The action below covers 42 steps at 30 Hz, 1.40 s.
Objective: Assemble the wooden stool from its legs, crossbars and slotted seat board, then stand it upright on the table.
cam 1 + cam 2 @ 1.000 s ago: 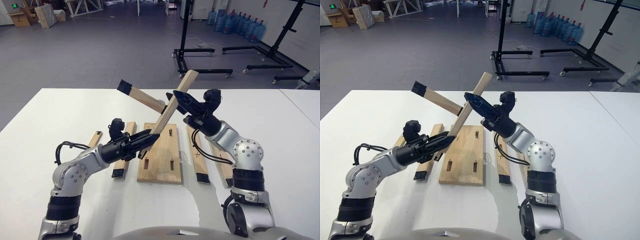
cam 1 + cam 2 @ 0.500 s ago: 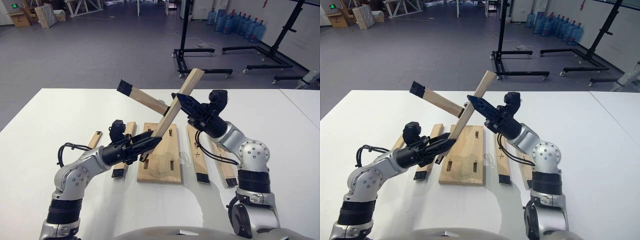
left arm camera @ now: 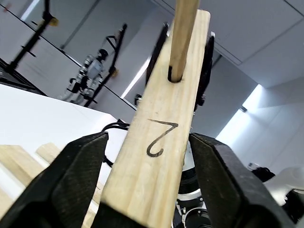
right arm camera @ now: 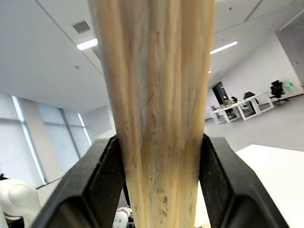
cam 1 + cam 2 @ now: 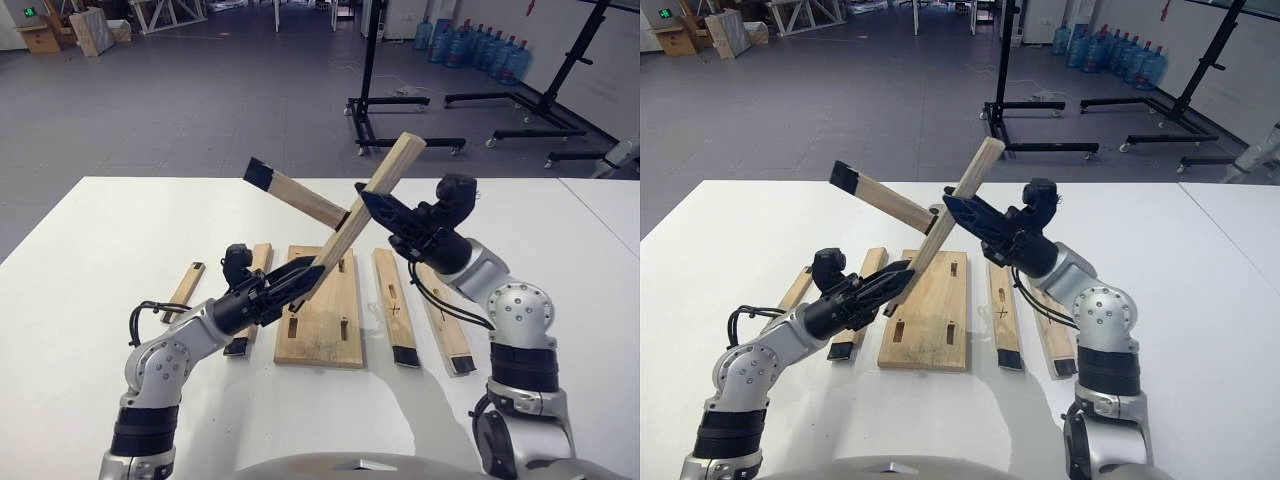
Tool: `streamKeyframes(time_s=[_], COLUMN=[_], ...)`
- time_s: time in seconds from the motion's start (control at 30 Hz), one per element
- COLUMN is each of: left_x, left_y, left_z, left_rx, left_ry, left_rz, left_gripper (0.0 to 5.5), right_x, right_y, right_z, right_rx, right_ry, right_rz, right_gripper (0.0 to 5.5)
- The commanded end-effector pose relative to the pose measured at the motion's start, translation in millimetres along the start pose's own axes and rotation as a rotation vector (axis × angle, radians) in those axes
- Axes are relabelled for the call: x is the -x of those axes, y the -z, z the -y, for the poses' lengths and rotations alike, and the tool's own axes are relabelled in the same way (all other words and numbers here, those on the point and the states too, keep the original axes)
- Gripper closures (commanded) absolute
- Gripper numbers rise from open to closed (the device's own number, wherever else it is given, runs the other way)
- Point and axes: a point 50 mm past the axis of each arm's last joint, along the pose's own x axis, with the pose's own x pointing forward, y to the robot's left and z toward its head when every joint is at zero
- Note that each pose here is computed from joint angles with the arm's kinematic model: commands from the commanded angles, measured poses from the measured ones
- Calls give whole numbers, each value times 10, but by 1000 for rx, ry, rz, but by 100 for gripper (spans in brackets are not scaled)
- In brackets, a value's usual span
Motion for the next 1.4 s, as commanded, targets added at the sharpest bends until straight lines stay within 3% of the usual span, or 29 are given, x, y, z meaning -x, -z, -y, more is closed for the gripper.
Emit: streamKeyframes(time_s=[0.03, 0.17, 0.37, 0.53, 0.97, 1.4], left_x=[11, 52, 135, 256, 478, 490], left_y=[108, 152, 37, -102, -364, -309], left_z=[-30, -120, -141, -215, -248, -325], left_rx=[28, 8, -16, -24, -90, -71], left_ry=[-61, -129, -184, -255, -335, -360], left_rz=[35, 23, 86, 106, 94, 99], left_gripper=[175, 121, 121, 121, 121, 121], right_x=[48, 109, 115, 83, 330, 224], right_y=[-354, -549, -360, -146, 249, 280], right_z=[188, 480, 749, 762, 793, 788], right_rx=[120, 383, 599, 757, 654, 715], right_ry=[78, 213, 176, 109, 80, 7], right_rz=[-34, -79, -261, -295, -346, -400], right_gripper=[343, 343, 343, 344, 344, 344])
